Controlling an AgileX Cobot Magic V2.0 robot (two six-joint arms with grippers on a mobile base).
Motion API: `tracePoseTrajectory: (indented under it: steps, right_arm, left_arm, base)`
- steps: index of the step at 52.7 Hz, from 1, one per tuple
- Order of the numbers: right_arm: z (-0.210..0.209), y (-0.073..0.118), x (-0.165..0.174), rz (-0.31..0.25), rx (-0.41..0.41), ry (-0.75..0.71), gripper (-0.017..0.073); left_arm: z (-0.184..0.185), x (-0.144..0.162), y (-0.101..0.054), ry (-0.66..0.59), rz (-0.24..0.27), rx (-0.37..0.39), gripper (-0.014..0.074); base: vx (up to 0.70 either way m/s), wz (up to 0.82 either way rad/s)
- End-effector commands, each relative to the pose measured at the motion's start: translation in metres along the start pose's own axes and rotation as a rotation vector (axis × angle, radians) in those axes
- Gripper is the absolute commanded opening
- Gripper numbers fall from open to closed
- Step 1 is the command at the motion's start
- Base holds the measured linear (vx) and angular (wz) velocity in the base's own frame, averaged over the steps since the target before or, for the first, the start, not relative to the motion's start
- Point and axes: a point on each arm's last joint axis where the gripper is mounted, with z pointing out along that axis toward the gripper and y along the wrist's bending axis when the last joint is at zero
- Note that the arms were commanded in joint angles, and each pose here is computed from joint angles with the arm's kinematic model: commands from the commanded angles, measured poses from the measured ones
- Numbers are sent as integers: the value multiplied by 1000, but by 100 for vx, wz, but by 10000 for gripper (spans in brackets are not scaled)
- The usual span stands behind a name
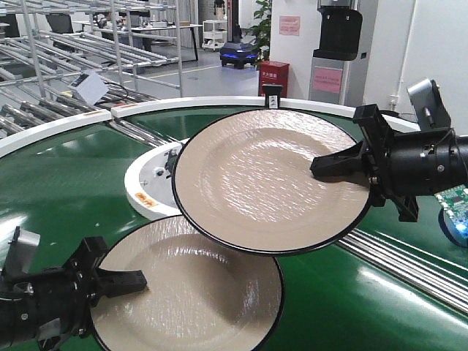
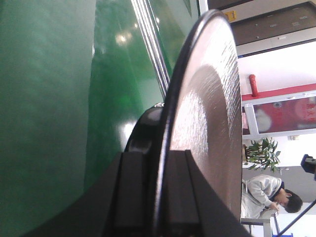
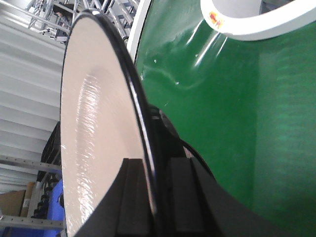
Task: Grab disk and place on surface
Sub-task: 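Lift both gripped plates up off the conveyor, then drive away from the conveyor holding both plates upright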
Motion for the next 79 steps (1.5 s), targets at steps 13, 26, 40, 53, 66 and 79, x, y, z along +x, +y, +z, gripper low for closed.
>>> tracePoseTrajectory:
  steps: [13, 26, 40, 53, 66, 79]
  right_arm:
    - [-18, 32, -7, 8, -121, -95, -8]
    - [-18, 31, -7, 8, -118, -94, -8]
    - [-18, 31, -7, 7, -118, -94, -8]
    - [-18, 31, -7, 7, -118, -94, -8]
    - [-18, 31, -7, 8, -118, -94, -8]
    - [-18, 31, -7, 7, -120, -90, -8]
  left_arm:
    - [-8, -3, -26, -28, -79, 146, 1]
    - [-8, -3, -26, -28, -79, 146, 1]
    - [-8, -3, -26, -28, -79, 146, 1]
    - [-8, -3, -26, -26, -79, 147, 1]
    - [-8, -3, -27, -25, -79, 148, 1]
    - [-8, -3, -27, -25, -79, 148, 1]
  base:
    - [-27, 0]
    - [-30, -10]
    - [-30, -16]
    - [-26, -29]
    - [-18, -51]
    - [-11, -64]
